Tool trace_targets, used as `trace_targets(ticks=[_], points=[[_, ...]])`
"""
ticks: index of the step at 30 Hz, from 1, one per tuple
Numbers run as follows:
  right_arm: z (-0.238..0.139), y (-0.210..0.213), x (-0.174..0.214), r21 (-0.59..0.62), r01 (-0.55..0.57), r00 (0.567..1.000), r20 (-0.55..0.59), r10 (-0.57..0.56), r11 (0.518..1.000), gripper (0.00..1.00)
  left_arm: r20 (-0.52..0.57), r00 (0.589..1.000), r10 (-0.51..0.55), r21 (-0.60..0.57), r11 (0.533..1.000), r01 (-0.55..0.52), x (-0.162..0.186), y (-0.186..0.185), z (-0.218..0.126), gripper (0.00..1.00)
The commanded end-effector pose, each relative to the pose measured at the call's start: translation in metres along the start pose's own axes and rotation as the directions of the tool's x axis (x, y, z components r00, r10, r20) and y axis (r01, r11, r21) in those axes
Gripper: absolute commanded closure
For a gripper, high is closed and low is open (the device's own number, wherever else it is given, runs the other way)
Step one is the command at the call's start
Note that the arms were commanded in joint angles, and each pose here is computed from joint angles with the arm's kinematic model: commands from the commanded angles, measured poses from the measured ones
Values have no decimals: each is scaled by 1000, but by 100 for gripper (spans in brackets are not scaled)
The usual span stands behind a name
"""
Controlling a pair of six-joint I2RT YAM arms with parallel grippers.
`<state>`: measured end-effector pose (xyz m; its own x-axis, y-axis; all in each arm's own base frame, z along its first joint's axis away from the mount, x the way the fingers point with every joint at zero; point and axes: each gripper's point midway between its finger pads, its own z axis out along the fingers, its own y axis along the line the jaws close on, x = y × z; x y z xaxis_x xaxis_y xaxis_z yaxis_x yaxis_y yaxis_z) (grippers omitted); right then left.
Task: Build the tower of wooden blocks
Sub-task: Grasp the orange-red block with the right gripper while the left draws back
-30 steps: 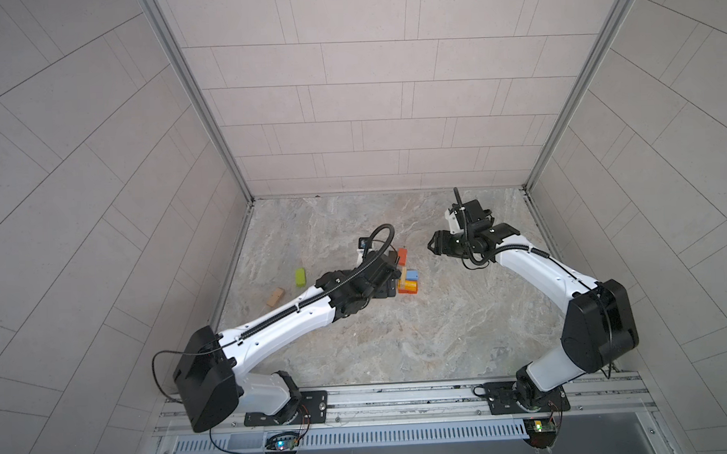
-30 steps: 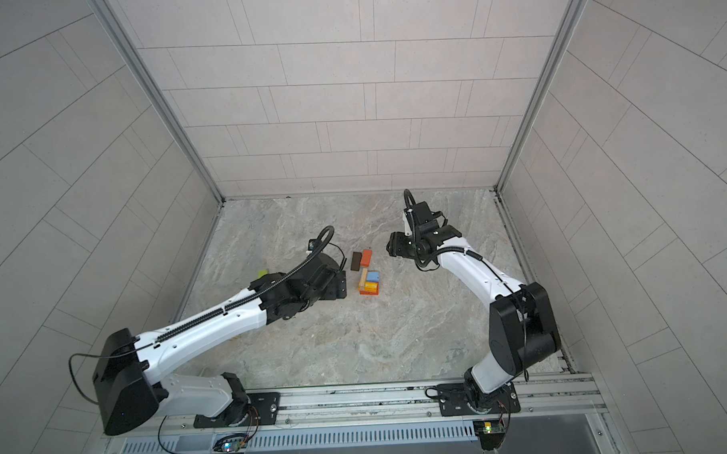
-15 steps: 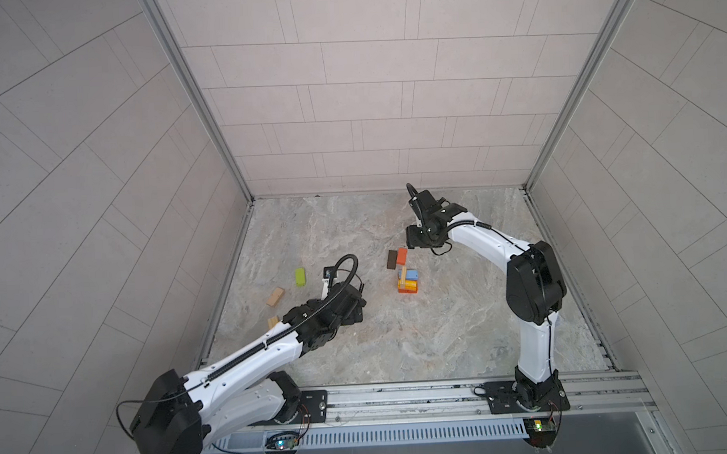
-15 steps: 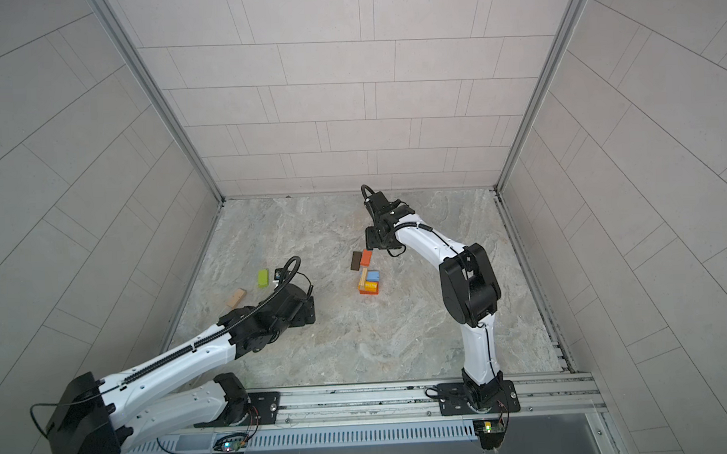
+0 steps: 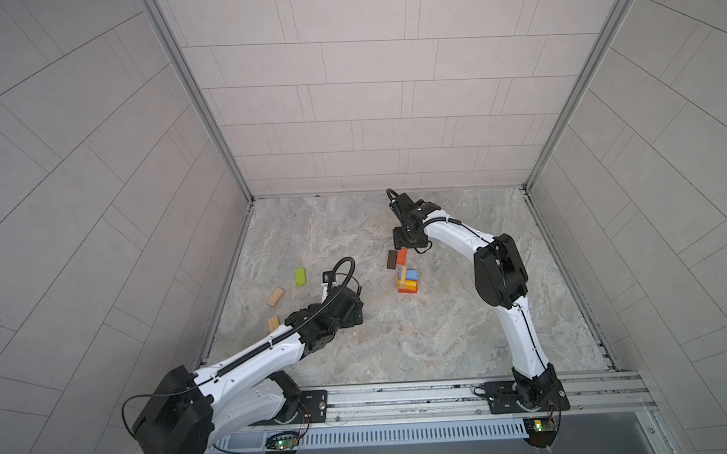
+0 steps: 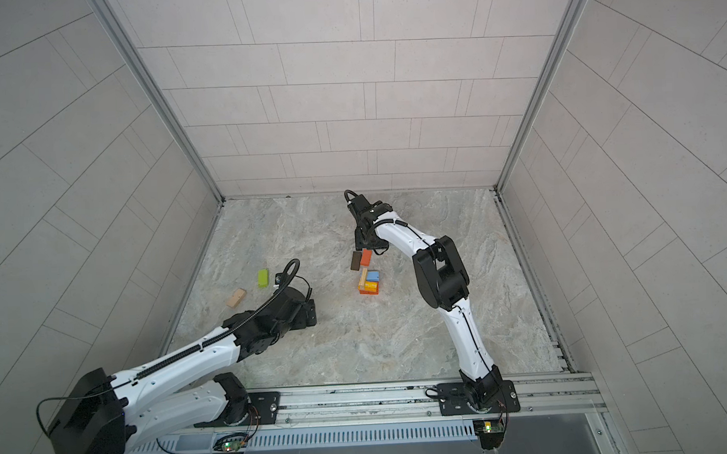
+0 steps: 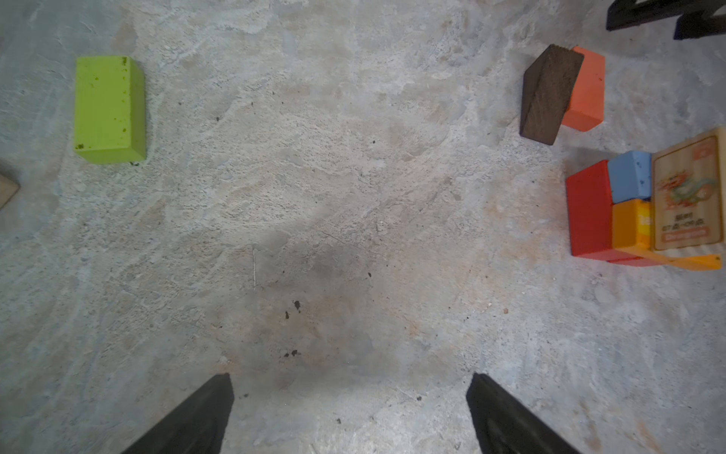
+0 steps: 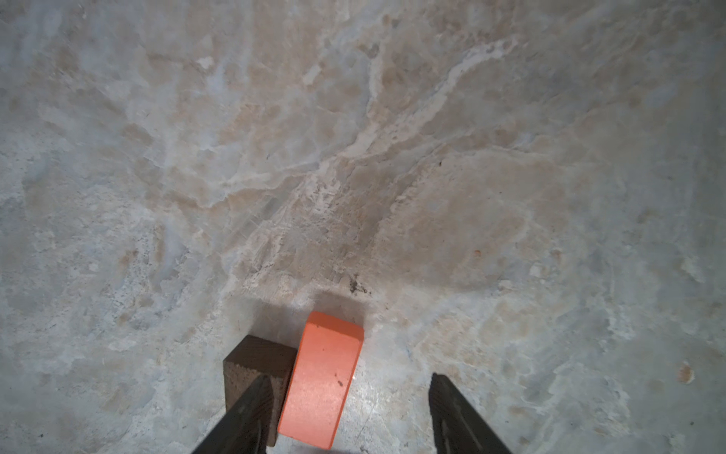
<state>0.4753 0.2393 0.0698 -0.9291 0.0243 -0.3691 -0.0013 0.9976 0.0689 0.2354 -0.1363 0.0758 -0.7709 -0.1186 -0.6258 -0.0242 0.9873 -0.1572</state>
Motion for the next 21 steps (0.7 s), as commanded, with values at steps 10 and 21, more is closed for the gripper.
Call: trace_targets(ticks=[10,21], points=[[31,0,17,41,-31,997,-72,34,999,45,-11,1000,-11,9,1000,11,4,0,4,0],[39,3,25,41,-24,995,-95,28,999,60,-13,1000,-10,3,1000,10,4,1,6,0]])
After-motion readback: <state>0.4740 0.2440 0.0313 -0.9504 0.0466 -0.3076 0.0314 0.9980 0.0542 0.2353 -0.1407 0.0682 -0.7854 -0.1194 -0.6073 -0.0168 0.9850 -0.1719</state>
